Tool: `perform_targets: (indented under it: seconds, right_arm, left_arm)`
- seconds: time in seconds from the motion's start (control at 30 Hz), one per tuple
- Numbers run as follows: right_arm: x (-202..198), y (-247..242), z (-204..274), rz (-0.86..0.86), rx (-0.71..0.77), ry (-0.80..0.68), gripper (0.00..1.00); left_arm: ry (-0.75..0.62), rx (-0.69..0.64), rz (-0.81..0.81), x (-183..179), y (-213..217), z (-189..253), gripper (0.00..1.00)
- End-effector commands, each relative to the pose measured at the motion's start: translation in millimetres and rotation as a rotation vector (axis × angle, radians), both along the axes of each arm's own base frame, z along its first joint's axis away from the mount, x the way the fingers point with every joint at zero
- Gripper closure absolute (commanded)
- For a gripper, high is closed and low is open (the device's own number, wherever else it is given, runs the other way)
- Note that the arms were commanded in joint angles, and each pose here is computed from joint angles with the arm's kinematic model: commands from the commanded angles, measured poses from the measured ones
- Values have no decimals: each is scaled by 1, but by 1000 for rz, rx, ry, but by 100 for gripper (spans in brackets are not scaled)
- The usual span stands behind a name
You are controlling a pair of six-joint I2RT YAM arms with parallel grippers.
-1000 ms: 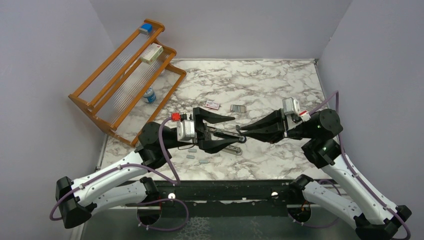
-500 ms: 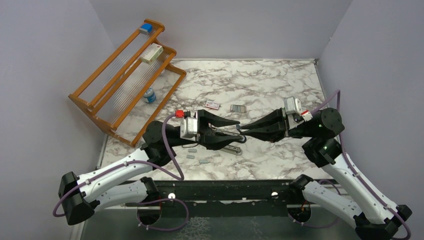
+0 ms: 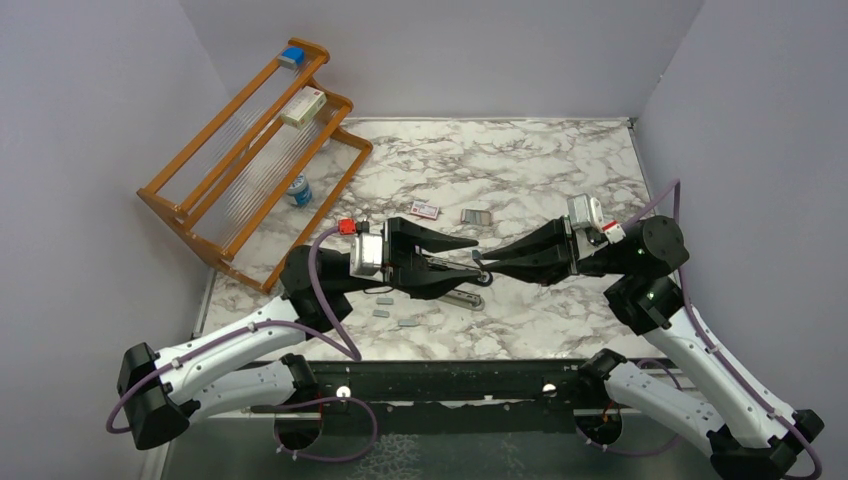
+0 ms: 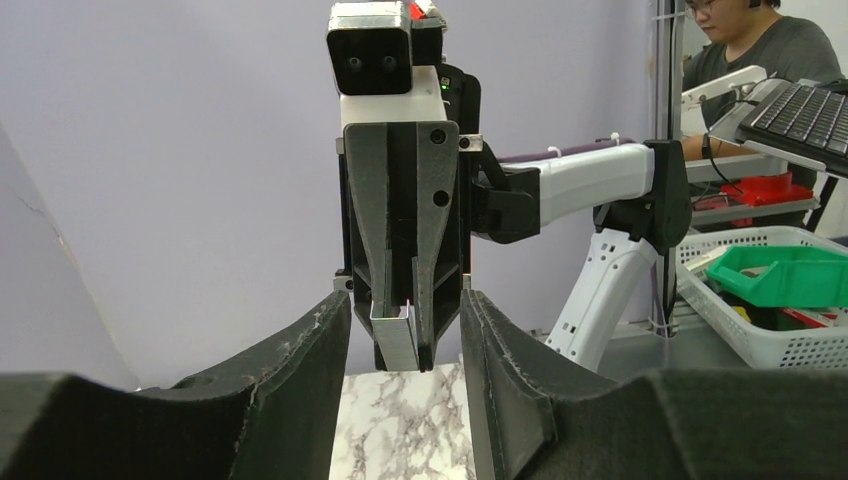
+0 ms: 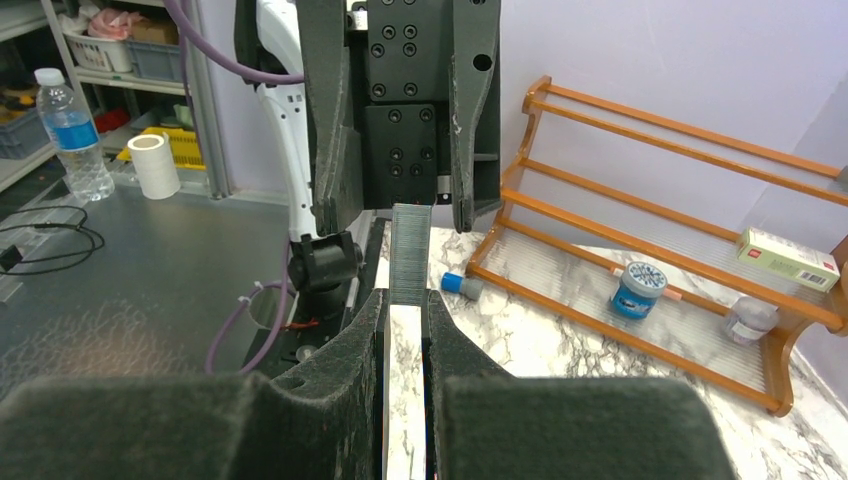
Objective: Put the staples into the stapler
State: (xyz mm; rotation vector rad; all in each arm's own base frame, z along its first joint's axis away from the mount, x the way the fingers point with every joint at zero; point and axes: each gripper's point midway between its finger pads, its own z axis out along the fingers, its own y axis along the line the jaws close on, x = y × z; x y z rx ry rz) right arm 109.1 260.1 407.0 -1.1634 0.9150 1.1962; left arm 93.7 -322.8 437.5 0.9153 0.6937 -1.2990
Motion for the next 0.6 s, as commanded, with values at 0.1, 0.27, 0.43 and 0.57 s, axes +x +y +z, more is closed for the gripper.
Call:
perform_targets:
  seconds: [0.1,0.27,0.43,0.57]
  right_arm:
    - [-10,-5,15,20,31,-62,87]
    - [-10,-5,14,16,30,-60,87]
    - [-8,-4,12,14,28,-58,87]
    - [-7,-3,10,13,24,-53,87]
  left_arm:
    - [-12,-22,-30,-4,-1,7,54]
    - [-7,-11,-41,-4,-4,3,57]
    - [-5,-11,-39,-3,-4,3,67]
    - [1,-17,-31,-2,-3,3,73]
